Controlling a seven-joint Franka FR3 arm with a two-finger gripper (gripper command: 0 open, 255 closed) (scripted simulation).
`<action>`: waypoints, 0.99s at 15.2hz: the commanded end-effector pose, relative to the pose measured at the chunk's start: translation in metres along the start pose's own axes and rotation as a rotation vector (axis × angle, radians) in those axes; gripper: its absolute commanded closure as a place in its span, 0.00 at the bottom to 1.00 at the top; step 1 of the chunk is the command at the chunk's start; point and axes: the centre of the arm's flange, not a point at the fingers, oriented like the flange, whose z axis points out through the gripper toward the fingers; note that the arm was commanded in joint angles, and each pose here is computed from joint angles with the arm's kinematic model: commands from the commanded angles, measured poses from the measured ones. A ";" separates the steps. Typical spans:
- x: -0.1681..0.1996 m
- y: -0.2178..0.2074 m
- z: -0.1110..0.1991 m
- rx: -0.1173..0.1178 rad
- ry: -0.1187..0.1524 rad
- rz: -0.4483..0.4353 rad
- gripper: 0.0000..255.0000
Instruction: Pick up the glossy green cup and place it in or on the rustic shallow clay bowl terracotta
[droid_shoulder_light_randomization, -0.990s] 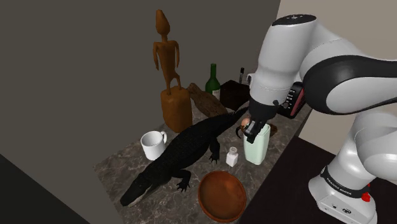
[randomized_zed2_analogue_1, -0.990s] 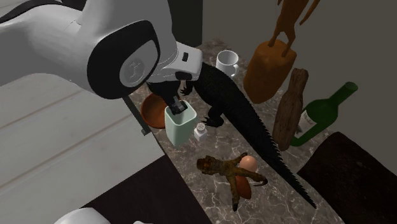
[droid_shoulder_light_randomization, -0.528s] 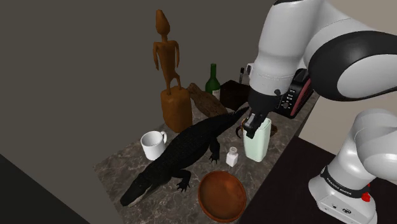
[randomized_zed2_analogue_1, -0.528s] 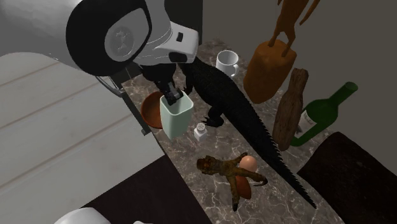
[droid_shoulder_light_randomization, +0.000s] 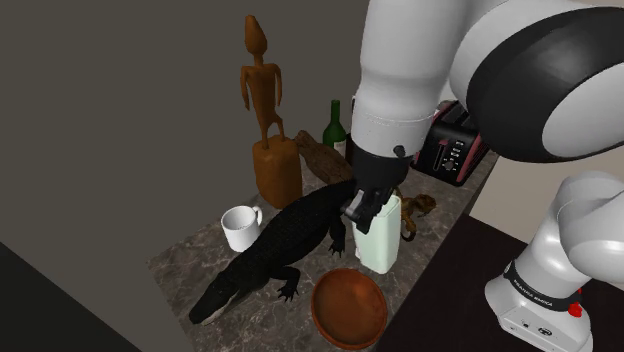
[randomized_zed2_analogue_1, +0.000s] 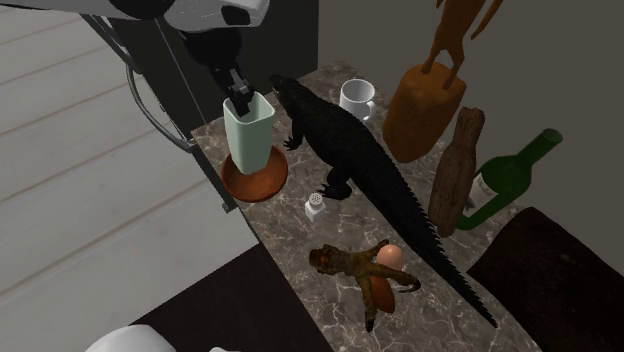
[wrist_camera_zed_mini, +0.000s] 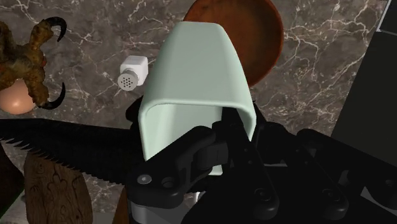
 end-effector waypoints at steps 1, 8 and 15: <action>0.001 -0.026 -0.009 0.001 -0.001 0.001 1.00; 0.003 -0.058 0.000 0.001 -0.001 0.001 1.00; 0.001 -0.059 0.037 0.001 -0.001 0.001 1.00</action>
